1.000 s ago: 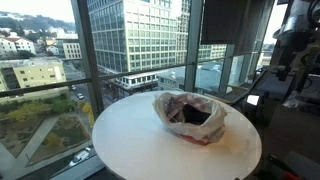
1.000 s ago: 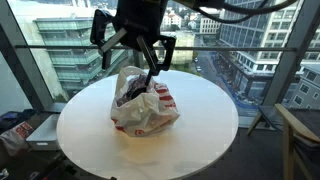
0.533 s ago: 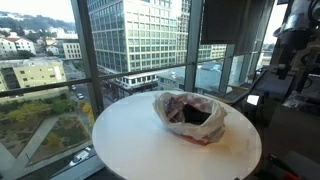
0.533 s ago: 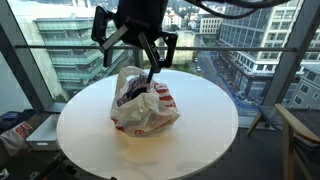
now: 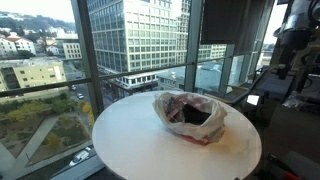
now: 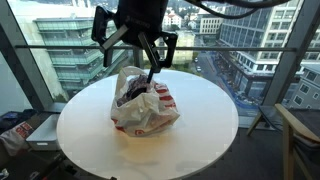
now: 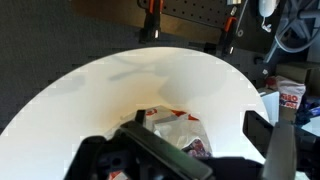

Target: Remove the bowl, clothing, eraser and torch from the plastic bag.

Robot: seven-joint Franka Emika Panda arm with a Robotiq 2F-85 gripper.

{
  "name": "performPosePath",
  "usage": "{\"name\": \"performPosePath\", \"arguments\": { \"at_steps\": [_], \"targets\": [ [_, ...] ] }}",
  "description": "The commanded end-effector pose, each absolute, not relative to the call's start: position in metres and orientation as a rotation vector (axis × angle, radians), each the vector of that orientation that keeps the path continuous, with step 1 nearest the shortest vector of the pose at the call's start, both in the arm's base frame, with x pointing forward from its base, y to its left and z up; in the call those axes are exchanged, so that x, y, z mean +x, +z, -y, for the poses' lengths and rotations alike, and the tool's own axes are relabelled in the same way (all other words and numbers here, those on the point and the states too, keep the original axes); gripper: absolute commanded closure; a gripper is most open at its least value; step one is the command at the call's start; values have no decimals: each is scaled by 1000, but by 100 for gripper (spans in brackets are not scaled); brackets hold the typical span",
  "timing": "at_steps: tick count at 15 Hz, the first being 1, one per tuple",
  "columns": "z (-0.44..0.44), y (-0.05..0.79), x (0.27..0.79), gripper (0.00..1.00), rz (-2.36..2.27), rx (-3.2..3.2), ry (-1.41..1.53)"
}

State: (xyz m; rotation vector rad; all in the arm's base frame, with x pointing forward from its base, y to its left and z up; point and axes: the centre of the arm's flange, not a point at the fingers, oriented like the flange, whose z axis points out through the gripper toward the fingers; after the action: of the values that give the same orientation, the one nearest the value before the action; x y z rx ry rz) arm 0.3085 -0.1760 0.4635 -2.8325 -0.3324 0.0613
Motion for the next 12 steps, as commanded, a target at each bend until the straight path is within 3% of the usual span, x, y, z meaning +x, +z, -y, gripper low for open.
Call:
{"name": "performPosePath", "arguments": {
  "at_steps": [1, 12],
  "targets": [
    [176, 464, 308, 0, 332, -2832, 61],
    [-38, 394, 406, 0, 714, -2909, -343]
  ]
}}
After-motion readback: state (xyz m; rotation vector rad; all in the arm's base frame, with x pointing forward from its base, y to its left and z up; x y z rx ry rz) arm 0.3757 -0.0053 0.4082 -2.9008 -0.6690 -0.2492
